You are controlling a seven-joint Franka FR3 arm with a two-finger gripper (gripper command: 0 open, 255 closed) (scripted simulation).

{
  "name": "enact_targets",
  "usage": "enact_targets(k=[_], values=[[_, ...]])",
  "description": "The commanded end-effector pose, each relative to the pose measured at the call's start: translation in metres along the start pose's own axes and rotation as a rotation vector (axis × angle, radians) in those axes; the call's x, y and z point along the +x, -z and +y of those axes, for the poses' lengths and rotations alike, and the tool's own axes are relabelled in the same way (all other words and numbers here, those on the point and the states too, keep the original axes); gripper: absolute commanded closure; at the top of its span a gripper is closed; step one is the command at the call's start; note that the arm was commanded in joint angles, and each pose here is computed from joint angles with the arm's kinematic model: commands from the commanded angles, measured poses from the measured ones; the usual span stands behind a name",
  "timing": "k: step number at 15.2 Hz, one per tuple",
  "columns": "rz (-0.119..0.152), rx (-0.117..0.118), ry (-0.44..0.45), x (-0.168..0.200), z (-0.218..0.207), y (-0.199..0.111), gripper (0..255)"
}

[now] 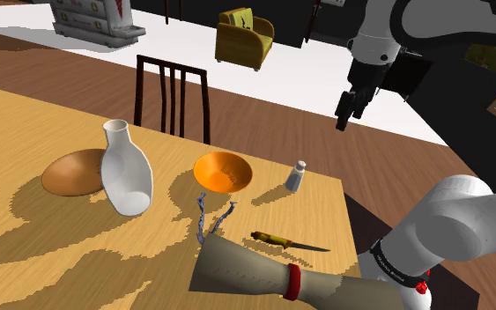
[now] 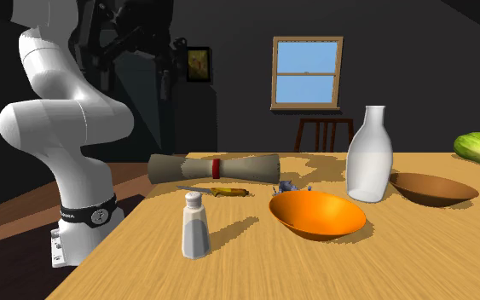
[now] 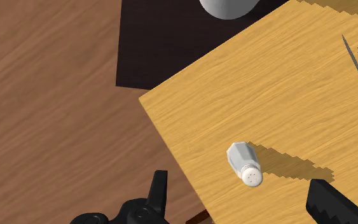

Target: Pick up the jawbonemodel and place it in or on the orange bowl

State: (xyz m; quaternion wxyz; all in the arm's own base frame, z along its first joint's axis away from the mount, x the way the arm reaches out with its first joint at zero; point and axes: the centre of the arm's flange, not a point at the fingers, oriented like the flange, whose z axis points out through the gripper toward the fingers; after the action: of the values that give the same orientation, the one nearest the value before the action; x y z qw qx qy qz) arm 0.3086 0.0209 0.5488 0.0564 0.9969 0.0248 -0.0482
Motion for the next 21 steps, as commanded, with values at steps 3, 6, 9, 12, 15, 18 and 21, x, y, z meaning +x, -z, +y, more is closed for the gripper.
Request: enact_targets(k=[3,6,9,12,15,18,21], values=[[0.006,-0.001,-0.029,0.002,-0.025,-0.009,0],[0.014,-0.002,-0.074,0.007,-0.061,-0.023,0],[0.023,-0.003,-0.118,0.014,-0.098,-0.038,0],[0.032,-0.005,-0.162,0.022,-0.134,-0.052,0],[0.04,-0.006,-0.206,0.033,-0.17,-0.066,0],[0.049,-0.007,-0.25,0.044,-0.205,-0.08,0],[0.057,-0.008,-0.294,0.058,-0.239,-0.093,0]])
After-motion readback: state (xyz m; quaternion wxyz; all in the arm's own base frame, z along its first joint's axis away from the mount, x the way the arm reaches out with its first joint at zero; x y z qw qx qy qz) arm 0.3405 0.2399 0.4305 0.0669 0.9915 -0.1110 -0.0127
